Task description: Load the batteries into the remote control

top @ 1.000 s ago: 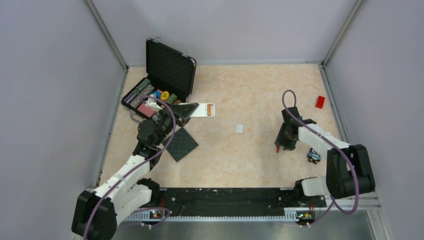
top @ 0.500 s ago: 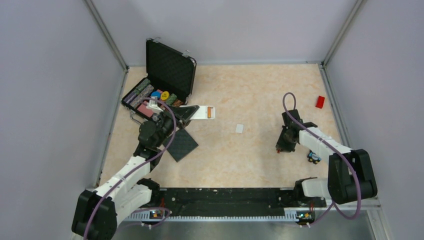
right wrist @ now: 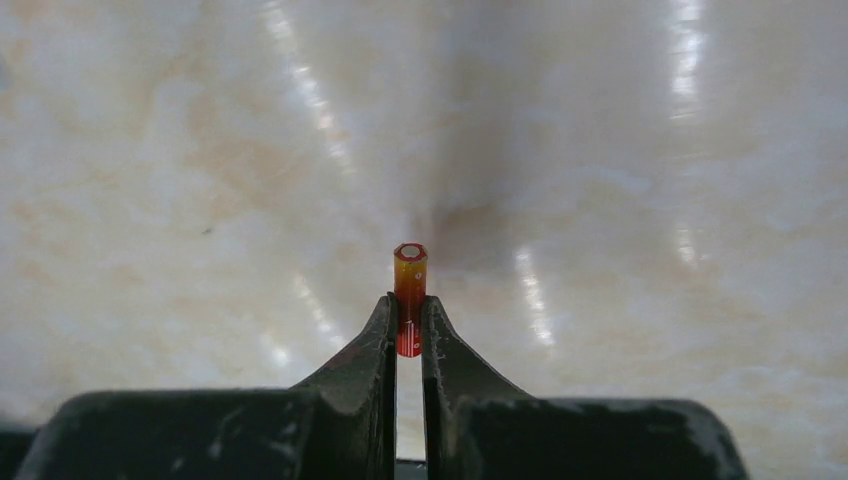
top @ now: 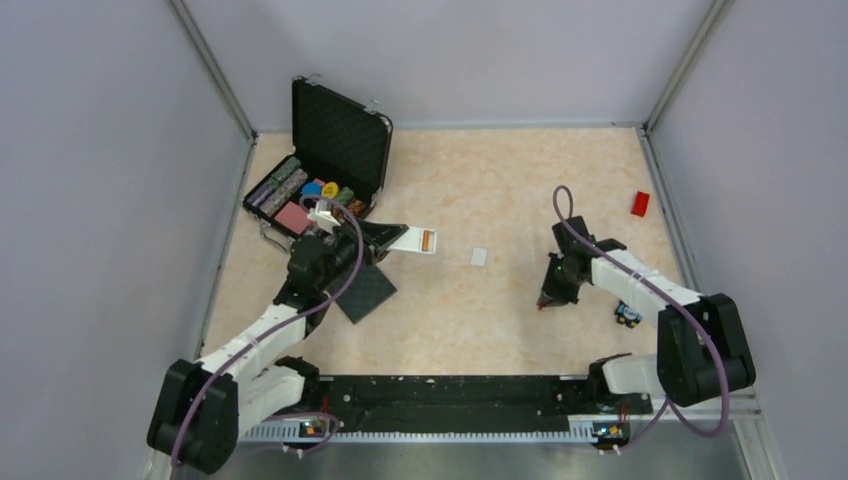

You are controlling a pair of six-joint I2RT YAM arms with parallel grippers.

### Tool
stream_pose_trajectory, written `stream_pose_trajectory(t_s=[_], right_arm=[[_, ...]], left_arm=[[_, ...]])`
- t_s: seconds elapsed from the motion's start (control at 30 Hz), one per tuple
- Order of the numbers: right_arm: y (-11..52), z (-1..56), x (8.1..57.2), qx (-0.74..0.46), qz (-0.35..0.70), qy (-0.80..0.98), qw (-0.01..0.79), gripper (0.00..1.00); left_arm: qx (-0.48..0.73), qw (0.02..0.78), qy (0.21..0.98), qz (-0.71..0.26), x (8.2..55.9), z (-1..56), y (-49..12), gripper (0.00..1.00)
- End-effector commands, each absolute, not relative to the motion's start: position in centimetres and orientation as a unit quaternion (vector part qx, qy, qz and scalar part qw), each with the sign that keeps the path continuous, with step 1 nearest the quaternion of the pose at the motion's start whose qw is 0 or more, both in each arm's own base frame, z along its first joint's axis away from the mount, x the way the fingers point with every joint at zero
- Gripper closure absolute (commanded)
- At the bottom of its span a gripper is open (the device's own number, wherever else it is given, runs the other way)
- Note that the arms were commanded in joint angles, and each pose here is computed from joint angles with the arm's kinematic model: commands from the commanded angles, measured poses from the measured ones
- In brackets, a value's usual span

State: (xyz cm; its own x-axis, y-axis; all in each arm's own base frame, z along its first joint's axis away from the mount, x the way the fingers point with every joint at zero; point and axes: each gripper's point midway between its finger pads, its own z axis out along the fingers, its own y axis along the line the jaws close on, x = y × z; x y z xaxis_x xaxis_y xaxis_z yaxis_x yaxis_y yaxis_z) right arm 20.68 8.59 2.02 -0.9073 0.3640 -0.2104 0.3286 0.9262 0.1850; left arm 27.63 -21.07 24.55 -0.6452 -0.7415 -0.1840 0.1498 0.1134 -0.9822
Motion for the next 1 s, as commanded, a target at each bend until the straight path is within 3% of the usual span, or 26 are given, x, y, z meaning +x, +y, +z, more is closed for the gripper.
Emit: stream_pose_trajectory(t_s=[0.0, 0.23, 0.43, 0.97], right_arm=[[15.2, 8.6, 21.8, 0.113, 0.204, 0.964, 0.125, 1.0], [21.9, 18.8, 22.3, 0.086, 0.342, 0.924, 0.147, 1.0], [24.9, 22.7, 22.5, 0.095, 0.406, 0.899, 0.134, 1.0], [29.1, 21.6, 20.4, 0.107, 0.428, 0.895, 0.071, 0.99]], left_arm=[[-0.16, 0.329, 0.682, -0.633, 27.0, 24.4, -23.2, 1.0], [-0.139, 0.263, 0.718, -0.63, 26.8, 21.7, -25.7, 1.0], [-0.108, 0.221, 0.739, -0.627, 26.5, 20.4, -27.9, 1.0], [-0.072, 0.234, 0.729, -0.639, 27.0, 20.5, -29.7, 1.0]])
